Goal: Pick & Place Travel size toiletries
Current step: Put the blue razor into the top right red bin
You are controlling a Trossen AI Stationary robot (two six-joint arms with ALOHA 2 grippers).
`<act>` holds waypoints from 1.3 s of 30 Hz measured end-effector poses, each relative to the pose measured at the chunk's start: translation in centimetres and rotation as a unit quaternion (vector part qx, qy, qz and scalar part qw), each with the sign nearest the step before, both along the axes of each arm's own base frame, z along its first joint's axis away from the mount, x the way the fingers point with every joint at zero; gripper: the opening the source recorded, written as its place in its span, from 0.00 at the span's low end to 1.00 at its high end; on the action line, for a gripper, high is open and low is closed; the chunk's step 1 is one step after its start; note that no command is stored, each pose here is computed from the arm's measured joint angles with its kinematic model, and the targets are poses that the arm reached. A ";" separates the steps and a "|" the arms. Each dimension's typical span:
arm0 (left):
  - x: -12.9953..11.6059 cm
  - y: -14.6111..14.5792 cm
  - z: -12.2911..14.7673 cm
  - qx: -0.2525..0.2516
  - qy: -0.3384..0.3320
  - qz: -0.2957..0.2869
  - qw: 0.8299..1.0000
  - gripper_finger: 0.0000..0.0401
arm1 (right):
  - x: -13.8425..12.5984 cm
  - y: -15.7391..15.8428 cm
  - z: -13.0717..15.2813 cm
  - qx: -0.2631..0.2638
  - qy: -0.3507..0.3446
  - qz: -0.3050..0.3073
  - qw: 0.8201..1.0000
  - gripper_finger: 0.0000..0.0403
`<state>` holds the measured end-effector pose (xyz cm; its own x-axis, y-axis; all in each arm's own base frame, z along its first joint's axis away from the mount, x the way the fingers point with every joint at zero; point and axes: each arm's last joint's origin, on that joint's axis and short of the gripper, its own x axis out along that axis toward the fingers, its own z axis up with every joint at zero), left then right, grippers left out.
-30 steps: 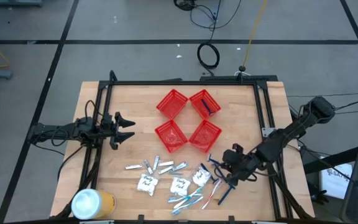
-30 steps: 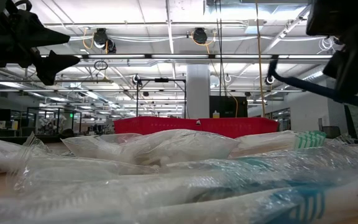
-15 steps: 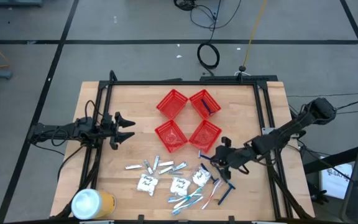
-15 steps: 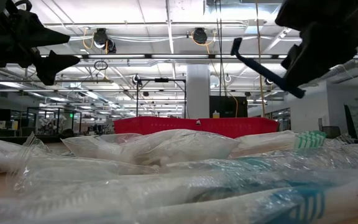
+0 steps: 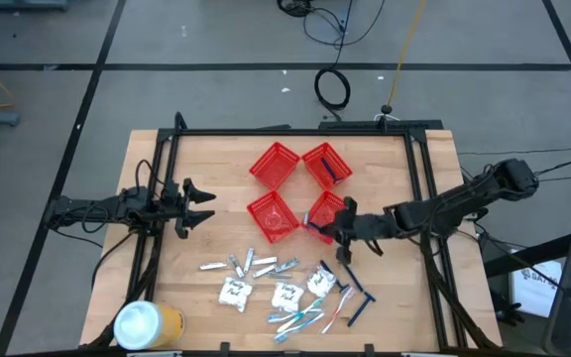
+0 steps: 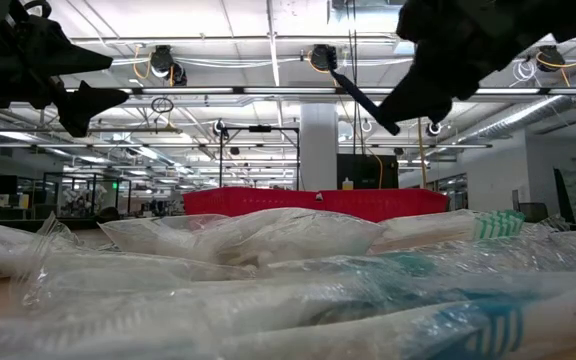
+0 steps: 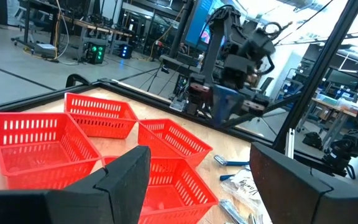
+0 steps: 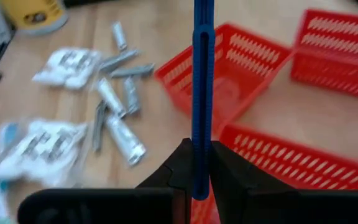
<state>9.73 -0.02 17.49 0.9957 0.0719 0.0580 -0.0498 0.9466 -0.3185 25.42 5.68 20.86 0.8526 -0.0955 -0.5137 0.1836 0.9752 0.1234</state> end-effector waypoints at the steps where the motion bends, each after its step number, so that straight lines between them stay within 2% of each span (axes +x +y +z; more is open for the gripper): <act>1: 0.0 0.0 0.0 0.000 0.000 0.000 1.000 0.68 | 0.2 -0.4 0.1 -0.003 -0.005 -0.006 1.000 0.08; 5: 0.0 0.0 0.0 0.000 0.000 0.000 1.000 0.68 | 0.5 -2.2 0.2 -0.024 -0.010 -0.026 0.999 0.07; 18: 0.0 0.0 0.0 0.000 0.000 0.000 1.000 0.68 | 1.0 -8.8 0.9 -0.143 -0.014 -0.084 0.986 0.06; 25: 0.0 0.0 0.0 0.000 0.000 0.000 1.000 0.68 | 0.3 -13.4 1.3 -0.132 -0.015 -0.138 0.981 0.06; 30: 0.0 0.0 0.0 0.000 0.000 0.000 1.000 0.68 | 0.2 -16.4 4.1 -0.111 0.004 -0.160 0.981 0.06; 33: 0.0 0.0 0.0 0.000 0.000 0.000 1.000 0.68 | 0.5 -17.5 5.4 -0.104 0.037 -0.171 0.979 0.05; 39: 0.0 0.0 0.0 0.000 0.000 0.000 1.000 0.68 | 0.6 -19.0 3.4 -0.076 0.119 -0.187 0.972 0.05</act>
<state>9.73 -0.03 17.49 0.9957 0.0718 0.0582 -0.0497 0.9466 -0.3184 26.04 -13.31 24.30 0.6029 -0.4664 -0.6473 0.5348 0.8383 -0.1059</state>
